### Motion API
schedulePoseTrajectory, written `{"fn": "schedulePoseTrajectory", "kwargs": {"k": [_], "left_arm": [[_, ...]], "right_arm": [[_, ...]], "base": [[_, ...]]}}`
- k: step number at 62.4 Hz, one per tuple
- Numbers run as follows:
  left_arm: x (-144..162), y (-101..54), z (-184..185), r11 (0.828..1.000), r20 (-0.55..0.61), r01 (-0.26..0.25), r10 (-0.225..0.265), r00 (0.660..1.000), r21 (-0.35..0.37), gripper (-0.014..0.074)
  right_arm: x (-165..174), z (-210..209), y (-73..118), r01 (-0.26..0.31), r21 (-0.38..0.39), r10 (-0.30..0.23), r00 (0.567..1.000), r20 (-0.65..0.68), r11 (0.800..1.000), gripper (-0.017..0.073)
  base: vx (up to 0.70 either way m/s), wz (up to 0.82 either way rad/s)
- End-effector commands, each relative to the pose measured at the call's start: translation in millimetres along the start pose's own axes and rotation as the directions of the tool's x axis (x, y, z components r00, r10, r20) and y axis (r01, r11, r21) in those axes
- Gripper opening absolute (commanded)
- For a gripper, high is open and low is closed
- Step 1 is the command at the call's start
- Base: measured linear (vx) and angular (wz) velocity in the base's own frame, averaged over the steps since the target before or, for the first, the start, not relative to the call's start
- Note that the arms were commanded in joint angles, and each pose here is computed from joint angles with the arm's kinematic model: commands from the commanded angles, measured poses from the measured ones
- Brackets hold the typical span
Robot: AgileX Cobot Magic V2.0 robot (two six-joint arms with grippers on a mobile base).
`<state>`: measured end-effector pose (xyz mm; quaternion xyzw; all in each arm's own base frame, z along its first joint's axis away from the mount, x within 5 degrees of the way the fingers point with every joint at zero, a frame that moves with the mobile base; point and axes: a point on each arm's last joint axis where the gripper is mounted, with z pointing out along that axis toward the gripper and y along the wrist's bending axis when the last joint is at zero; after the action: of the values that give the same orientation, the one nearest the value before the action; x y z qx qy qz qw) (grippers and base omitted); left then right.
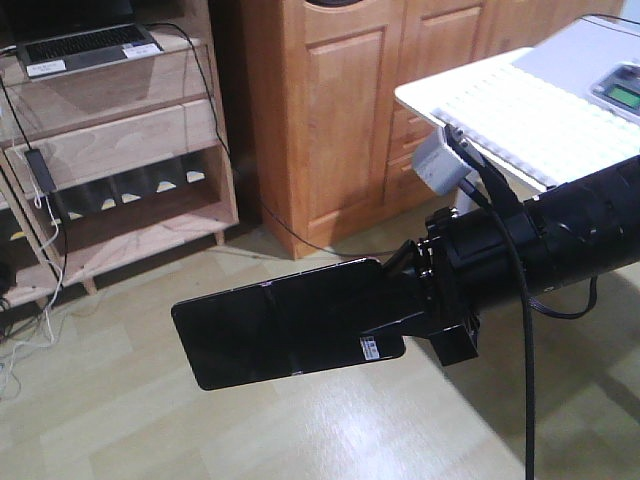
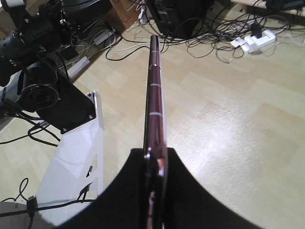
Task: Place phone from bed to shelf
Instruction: 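Keep holding the phone while driving to the wooden shelf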
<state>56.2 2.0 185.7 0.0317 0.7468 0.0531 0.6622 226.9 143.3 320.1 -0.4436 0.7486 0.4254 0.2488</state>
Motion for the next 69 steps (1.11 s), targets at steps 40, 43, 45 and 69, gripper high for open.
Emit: {"fn": "schedulePoseTrajectory", "kwargs": {"k": [40,43,45,69], "left_arm": [[-14.2,1.6,-3.0,1.0,0.107,0.015,-0.014,0.994,-0.009,0.0001],[-14.2,1.6,-3.0,1.0,0.107,0.015,-0.014,0.994,-0.009,0.0001],[-14.2,1.6,-3.0,1.0,0.107,0.015,-0.014,0.994,-0.009,0.0001],[-14.2,1.6,-3.0,1.0,0.107,0.015,-0.014,0.994,-0.009,0.0001]], "right_arm": [[-12.4,-10.0,19.3,0.035,-0.081,-0.029,0.997,0.074,0.996,-0.0002],[-12.4,-10.0,19.4,0.035,-0.082,-0.029,0.997,0.073,0.996,-0.0002],[-12.4,-10.0,19.4,0.035,-0.082,-0.029,0.997,0.073,0.996,-0.0002],[-12.4,-10.0,19.4,0.035,-0.082,-0.029,0.997,0.073,0.996,-0.0002]], "base": [[0.47,0.28],[0.47,0.27],[0.46,0.27],[0.43,0.3]]}}
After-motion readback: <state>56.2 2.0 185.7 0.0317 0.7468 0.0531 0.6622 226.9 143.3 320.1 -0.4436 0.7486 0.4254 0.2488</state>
